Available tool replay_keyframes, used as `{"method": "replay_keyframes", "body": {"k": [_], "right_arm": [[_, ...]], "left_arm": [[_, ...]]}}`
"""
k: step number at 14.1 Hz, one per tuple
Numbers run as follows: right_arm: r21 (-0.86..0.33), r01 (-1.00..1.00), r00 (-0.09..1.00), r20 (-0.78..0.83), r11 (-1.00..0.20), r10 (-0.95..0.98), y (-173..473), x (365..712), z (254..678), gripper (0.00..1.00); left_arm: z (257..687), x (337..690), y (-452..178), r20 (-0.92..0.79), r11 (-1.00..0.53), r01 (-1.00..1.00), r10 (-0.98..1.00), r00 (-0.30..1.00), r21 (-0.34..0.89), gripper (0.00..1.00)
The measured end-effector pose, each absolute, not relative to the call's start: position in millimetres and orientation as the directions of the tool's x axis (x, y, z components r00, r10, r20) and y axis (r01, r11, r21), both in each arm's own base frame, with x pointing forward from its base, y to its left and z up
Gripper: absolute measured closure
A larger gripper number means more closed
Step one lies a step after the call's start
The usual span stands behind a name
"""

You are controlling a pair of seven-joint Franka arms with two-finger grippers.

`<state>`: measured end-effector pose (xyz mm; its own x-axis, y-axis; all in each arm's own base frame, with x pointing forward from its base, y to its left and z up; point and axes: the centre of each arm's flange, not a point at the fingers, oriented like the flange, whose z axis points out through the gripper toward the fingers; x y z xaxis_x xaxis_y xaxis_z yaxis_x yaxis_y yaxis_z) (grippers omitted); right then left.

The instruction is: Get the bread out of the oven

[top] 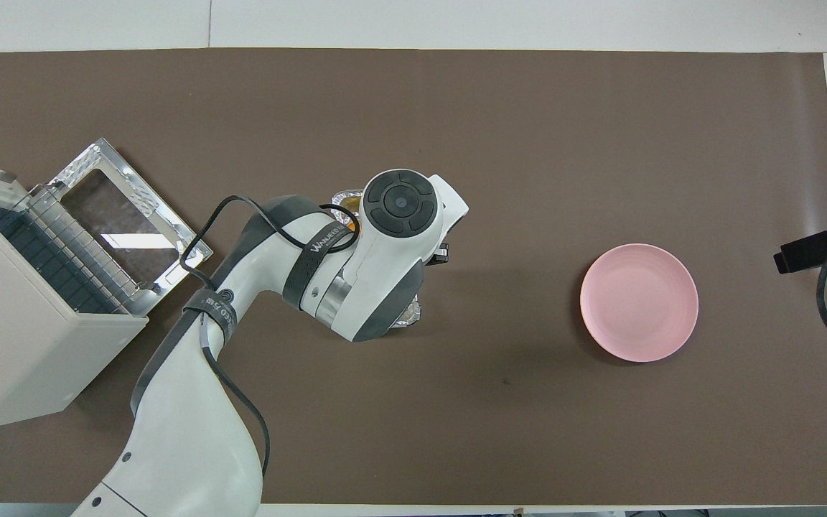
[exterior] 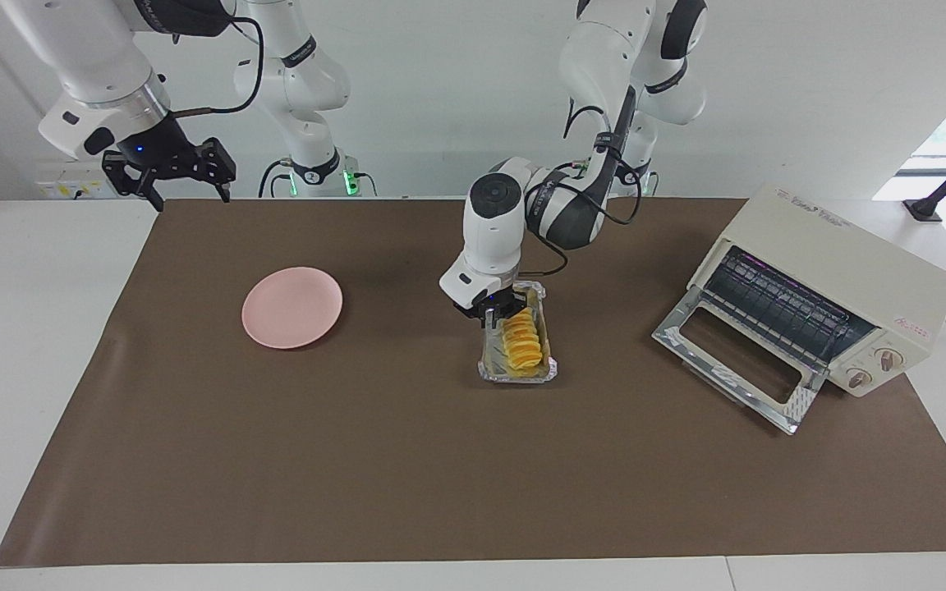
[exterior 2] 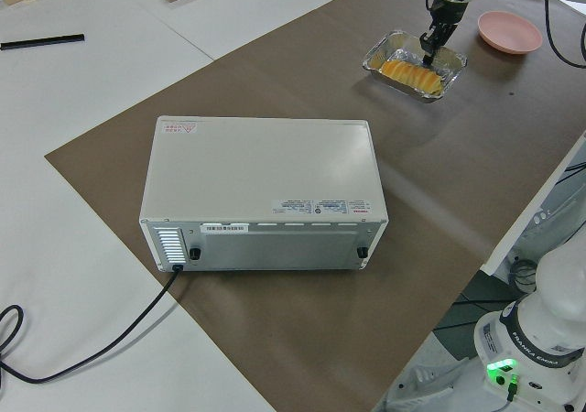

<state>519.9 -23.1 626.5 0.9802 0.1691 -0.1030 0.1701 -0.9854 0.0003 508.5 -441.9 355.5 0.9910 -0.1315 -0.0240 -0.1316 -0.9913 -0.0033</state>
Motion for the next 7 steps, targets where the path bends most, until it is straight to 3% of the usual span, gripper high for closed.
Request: {"method": "replay_keyframes", "body": {"k": [3, 6, 7], "right_arm": [[0.000, 0.174, 0.980, -0.102, -0.985, 0.173, -21, 520, 626, 0.00], [0.008, 0.192, 0.979, -0.079, -0.981, 0.190, 5, 525, 618, 0.00], [0.011, 0.186, 0.980, -0.073, -0.982, 0.185, 20, 527, 613, 0.00]], "left_arm": [[367, 514, -436, -0.012, -0.993, -0.119, -0.119, 0.993, 0.004, 0.34], [425, 536, -388, -0.015, -0.999, -0.035, -0.035, 0.999, 0.021, 0.00], [449, 545, -356, -0.029, -1.000, 0.009, 0.009, 1.000, 0.017, 0.00]]}}
